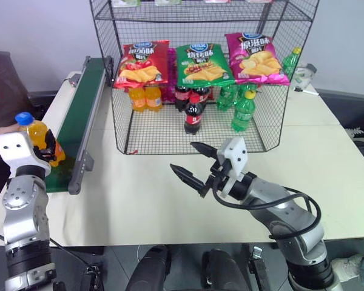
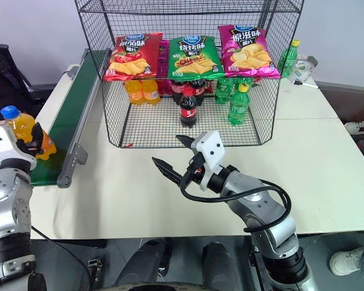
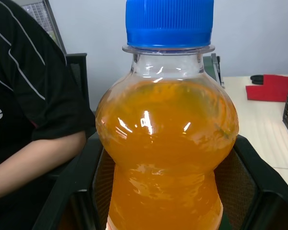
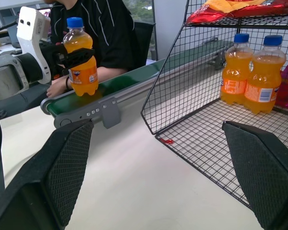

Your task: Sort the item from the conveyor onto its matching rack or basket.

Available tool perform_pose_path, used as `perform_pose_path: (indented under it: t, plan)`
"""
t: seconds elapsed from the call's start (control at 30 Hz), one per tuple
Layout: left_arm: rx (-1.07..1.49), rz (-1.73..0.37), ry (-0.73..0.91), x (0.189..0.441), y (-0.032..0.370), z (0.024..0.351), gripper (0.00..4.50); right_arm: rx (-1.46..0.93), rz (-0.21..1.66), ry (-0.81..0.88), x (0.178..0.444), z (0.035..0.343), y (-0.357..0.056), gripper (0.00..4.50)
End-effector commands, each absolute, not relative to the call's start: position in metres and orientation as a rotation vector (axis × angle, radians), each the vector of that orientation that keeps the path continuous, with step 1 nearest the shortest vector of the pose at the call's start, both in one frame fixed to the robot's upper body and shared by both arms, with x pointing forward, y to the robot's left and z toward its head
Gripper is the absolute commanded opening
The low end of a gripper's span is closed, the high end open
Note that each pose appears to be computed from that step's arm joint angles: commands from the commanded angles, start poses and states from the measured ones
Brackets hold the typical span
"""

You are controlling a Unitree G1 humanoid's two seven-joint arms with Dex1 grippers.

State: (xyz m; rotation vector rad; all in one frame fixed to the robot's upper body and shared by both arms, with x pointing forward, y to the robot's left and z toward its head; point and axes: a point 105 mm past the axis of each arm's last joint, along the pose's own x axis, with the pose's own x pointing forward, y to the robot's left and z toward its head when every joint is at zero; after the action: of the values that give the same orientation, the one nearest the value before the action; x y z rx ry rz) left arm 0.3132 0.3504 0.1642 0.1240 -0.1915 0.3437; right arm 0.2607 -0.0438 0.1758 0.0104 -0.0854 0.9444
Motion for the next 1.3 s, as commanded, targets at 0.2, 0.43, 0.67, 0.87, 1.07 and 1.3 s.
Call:
perform_pose_path:
  t: [0.2, 0.43, 0.67, 0.87, 1.07, 1.3]
  plan:
    - [0.107, 0.124, -0.438, 0.312, 0.308, 0.237, 2.37, 0.011, 0.978, -0.153, 0.251, 0.192, -0.041, 4.50]
    - [0.076, -0.231, -0.391, 0.328, 0.229, 0.240, 2.37, 0.008, 0.978, -0.158, 0.249, 0.193, -0.041, 4.50]
    - [0.072, -0.271, -0.300, 0.365, 0.183, 0.204, 2.37, 0.004, 0.960, -0.166, 0.251, 0.194, -0.041, 4.50]
    - [0.068, -0.189, -0.280, 0.403, 0.165, 0.177, 2.37, -0.009, 0.921, -0.159, 0.253, 0.192, -0.044, 4.50]
    - [0.034, -0.211, -0.277, 0.420, 0.151, 0.165, 2.37, -0.017, 0.886, -0.158, 0.255, 0.191, -0.048, 4.50]
    - [-0.041, -0.218, -0.292, 0.431, 0.147, 0.158, 2.37, -0.023, 0.875, -0.156, 0.255, 0.189, -0.050, 4.50]
